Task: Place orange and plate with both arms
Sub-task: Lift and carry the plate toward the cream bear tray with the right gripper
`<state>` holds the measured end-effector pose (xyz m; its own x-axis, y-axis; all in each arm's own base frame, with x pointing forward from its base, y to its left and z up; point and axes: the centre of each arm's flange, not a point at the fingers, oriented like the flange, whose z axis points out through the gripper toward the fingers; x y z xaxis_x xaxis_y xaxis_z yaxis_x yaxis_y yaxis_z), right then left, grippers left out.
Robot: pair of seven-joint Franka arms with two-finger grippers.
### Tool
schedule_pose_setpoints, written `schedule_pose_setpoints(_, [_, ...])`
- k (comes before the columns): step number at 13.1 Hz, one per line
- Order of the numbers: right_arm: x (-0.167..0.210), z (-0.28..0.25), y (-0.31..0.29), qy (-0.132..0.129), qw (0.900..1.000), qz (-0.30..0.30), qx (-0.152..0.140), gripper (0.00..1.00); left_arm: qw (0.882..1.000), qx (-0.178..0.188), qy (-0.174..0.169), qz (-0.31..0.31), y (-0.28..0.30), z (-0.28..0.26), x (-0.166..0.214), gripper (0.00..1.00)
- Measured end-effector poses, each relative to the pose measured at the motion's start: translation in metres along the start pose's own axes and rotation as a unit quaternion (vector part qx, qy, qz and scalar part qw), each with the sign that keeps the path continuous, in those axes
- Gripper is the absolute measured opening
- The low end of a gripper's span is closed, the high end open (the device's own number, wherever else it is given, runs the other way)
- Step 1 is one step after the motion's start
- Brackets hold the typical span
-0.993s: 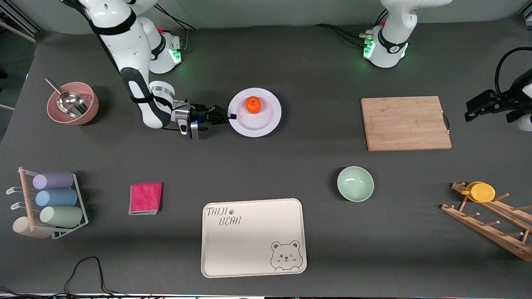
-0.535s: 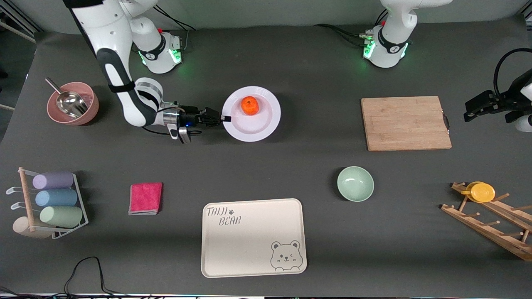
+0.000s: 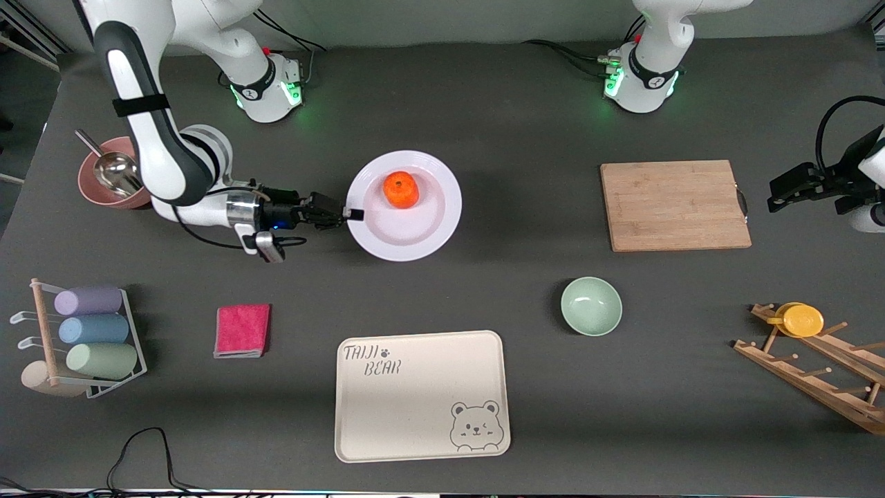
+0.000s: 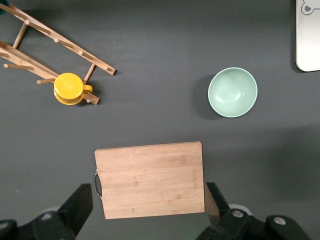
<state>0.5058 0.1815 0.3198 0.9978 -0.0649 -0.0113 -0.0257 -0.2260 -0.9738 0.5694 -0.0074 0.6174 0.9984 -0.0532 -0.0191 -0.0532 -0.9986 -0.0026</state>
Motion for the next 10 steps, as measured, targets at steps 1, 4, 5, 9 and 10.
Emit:
schedule_pose_setpoints(1, [0.016, -0.004, -0.018, 0.003, 1.000, -0.006, -0.002, 0.05, 1.000, 0.000, 0.001, 0.000, 0.000, 0.000, 0.000, 1.00])
schedule_pose_setpoints(4, [0.067, -0.013, -0.057, 0.022, 0.999, -0.020, -0.015, 0.05, 1.000, 0.001, 0.009, 0.000, 0.000, -0.001, 0.002, 1.00])
schedule_pose_setpoints(5, [0.084, -0.014, -0.060, 0.029, 0.999, -0.025, -0.020, 0.05, 1.000, 0.001, 0.012, 0.000, 0.000, 0.000, 0.003, 1.00])
schedule_pose_setpoints(9, [0.157, 0.003, -0.038, 0.043, 0.998, -0.032, -0.045, 0.05, 1.000, 0.001, 0.014, 0.000, 0.000, 0.006, 0.005, 1.00])
schedule_pose_setpoints(10, [0.173, 0.013, -0.029, 0.049, 0.998, -0.029, -0.041, 0.05, 1.000, 0.001, 0.014, 0.000, 0.000, 0.006, 0.005, 1.00])
